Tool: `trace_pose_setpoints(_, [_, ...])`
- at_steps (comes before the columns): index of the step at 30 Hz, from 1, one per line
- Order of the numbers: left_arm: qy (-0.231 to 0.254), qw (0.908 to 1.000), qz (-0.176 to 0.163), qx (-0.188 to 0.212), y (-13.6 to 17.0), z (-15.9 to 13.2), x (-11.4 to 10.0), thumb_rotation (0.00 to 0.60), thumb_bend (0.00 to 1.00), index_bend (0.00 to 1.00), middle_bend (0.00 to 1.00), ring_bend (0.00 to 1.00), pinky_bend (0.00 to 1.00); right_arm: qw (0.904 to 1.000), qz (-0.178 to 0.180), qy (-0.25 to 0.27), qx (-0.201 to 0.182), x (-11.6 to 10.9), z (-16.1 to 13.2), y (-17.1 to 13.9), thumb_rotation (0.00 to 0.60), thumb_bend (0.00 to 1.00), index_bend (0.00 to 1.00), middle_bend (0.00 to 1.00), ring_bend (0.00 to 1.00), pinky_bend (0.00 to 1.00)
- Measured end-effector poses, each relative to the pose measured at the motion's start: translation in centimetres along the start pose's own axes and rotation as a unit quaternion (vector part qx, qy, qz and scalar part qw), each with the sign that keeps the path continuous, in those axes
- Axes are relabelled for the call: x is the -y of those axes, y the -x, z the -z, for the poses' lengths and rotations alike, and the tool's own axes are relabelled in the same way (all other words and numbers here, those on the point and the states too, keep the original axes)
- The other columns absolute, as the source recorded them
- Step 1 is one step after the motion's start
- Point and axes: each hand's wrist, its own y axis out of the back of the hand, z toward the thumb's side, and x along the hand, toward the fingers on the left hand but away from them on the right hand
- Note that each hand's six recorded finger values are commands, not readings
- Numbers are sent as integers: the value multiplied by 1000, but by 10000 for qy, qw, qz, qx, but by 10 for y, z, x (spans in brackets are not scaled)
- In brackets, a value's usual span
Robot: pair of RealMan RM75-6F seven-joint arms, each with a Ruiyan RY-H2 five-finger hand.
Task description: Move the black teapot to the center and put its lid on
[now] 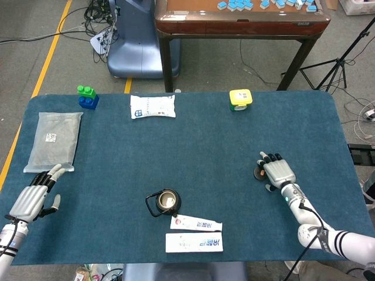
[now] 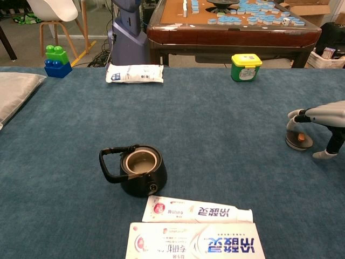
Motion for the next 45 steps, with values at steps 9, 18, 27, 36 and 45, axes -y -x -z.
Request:
trace_pose_setpoints(9, [-3,10000,-22,-1,2,1,0,600,575,0,0,0,0,10000,3,29,-29,0,-3,4,600,286,218,0,0,0])
trace_pose_setpoints(18, [13,10000,-32,-29,2,4,0,600,573,0,0,0,0,10000,-4,68,-48,0,-5,8,600,285,265,0,0,0])
trace_pose_setpoints(27, [36,10000,-26,-45,2,6,1,600,570,0,0,0,0,9999,15,81,-77,-1,-9,11,600,285,324,0,0,0])
trace_pose_setpoints(36, [15,10000,-24,-50,2,7,0,600,569,0,0,0,0,9999,43,108,-103,-4,-12,14,600,286,380,0,0,0])
trace_pose_setpoints(45, [3,10000,18,-95,0,8,2,600,568,0,0,0,0,9999,65,117,-81,-6,-10,13,600,287,450,0,0,0])
